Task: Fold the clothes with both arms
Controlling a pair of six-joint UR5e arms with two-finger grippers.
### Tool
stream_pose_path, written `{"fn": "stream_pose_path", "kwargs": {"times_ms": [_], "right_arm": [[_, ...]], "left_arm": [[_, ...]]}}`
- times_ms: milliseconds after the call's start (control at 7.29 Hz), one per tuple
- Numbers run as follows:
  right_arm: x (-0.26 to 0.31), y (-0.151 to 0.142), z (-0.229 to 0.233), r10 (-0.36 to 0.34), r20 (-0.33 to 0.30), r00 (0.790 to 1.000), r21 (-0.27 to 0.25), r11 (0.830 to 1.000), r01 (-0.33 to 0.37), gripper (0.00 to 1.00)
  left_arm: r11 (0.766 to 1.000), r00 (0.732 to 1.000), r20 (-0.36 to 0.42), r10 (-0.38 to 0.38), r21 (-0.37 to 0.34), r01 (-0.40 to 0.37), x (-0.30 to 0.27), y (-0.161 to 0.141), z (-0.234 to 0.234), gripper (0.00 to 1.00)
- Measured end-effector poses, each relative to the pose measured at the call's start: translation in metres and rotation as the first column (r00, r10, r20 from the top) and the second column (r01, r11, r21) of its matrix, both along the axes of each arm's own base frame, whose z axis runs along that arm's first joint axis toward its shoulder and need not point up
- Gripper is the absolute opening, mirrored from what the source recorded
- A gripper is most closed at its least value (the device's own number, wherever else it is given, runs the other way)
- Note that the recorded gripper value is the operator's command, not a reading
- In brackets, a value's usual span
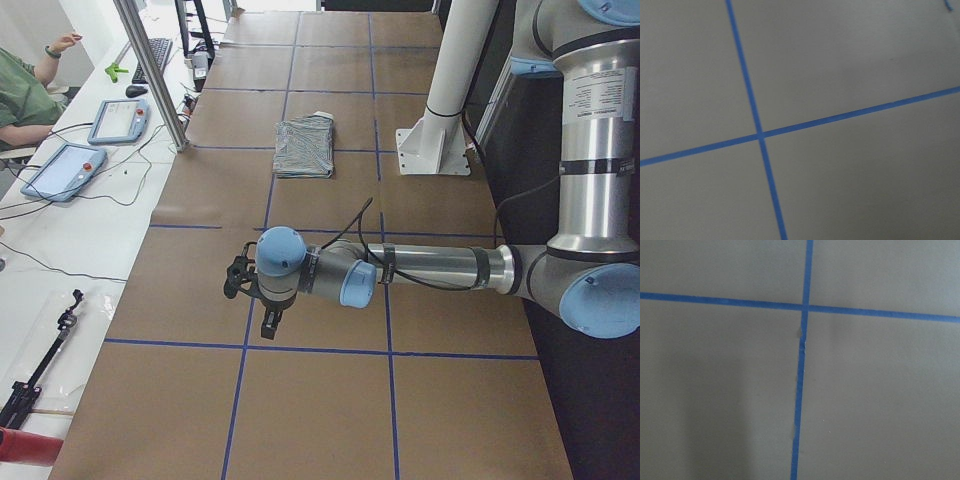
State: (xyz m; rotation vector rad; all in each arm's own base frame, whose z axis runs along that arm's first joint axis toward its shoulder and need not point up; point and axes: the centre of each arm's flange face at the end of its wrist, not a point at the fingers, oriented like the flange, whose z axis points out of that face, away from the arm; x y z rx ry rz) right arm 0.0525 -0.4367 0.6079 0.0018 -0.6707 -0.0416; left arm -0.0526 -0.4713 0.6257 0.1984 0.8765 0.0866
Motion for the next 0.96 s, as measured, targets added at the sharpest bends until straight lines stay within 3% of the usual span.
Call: {"fn": "stream_pose_path", "kwargs": {"times_ms": [411, 960], "right_arm": [[0.003, 0.020, 0.049, 0.006, 0.030, 1.000, -0.099, 0.995, -0.003, 1.00], [0.001, 0.023, 0.057, 0.012, 0.066, 0.998, -0.122, 0.993, -0.004, 1.00]], "left_arm": [[0.992, 1.000, 0.006, -0.007, -0.122, 0.008, -0.004, 0.003, 0.009, 1.00], [0.986, 1.000, 0.018, -0.010, -0.164, 0.013, -0.006, 0.005, 0.005, 1.00]]}}
